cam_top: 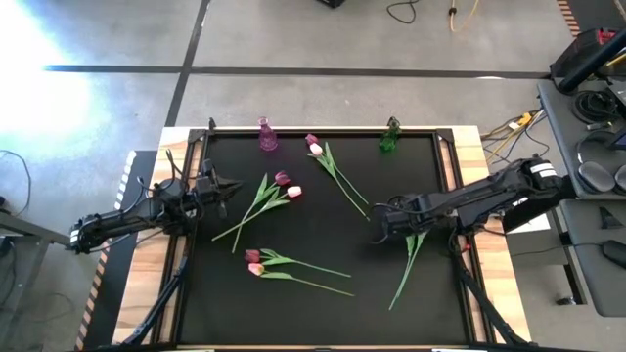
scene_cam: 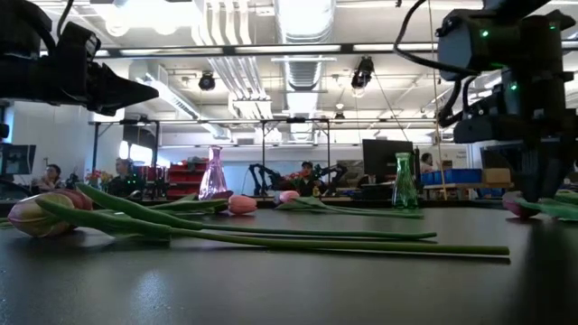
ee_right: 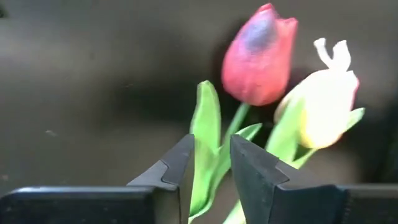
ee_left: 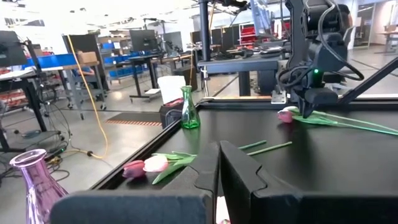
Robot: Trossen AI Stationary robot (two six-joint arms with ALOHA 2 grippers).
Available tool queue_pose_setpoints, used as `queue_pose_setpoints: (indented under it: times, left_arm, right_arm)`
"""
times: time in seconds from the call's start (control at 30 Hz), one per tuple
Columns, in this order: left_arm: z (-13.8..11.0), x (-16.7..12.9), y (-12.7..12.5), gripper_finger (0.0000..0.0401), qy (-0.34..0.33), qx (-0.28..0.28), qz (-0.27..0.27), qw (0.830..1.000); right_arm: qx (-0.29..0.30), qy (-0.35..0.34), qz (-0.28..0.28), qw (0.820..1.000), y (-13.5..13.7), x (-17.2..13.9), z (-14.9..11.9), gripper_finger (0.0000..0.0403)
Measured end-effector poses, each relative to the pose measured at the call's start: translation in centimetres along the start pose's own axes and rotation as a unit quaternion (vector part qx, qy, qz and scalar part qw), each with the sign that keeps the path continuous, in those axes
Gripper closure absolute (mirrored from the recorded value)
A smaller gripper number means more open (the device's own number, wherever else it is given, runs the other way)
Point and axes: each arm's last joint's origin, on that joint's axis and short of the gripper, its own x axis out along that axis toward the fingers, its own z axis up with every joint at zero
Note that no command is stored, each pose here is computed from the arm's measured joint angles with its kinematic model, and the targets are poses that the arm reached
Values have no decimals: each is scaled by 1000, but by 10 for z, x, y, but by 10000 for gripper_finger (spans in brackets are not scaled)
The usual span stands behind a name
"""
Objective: Sort flowers into vase by color
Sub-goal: Put the middle right red flower into the purple vase
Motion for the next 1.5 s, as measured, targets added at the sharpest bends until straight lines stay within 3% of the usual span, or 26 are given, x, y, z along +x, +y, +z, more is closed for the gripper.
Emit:
queue_pose_setpoints:
  times: [0.17,0.3,0.4,0.57,0.7,0.8,0.9,1.0,1.13,1.2,1.4,1.5]
  left_arm:
    - [1,0,0,401,-6,-5,1,1000]
    - [1,0,0,401,-6,-81,0,997]
    - [1,0,0,401,-7,-103,0,995]
    - [2,0,0,401,-10,-110,0,994]
    - [2,0,0,401,-10,-123,0,992]
    - [2,0,0,401,-10,-137,0,991]
    - [2,0,0,401,-10,-158,-1,987]
    - [2,0,0,401,-10,-169,-1,986]
    - [2,1,0,401,-7,-205,-8,979]
    - [1,2,-2,401,-1,-218,-27,976]
    - [6,8,-3,401,-16,-231,-44,972]
    - [11,12,-2,401,-41,-232,-48,971]
  right_arm:
    - [8,25,-10,1000,2,5,2,319]
    - [5,38,-24,999,4,11,2,304]
    - [-10,40,-34,999,5,15,2,300]
    - [-35,31,-34,998,7,15,2,340]
    - [-51,-23,-7,998,12,1,8,385]
    - [-64,-84,14,994,19,-15,15,389]
    - [-107,-172,28,979,30,-33,25,390]
    - [-156,-275,48,948,46,-54,39,390]
    - [-204,-402,69,890,68,-81,62,390]
    - [-227,-460,92,853,78,-94,74,390]
    - [-288,-608,196,713,95,-124,107,390]
    - [-308,-641,228,665,97,-130,122,390]
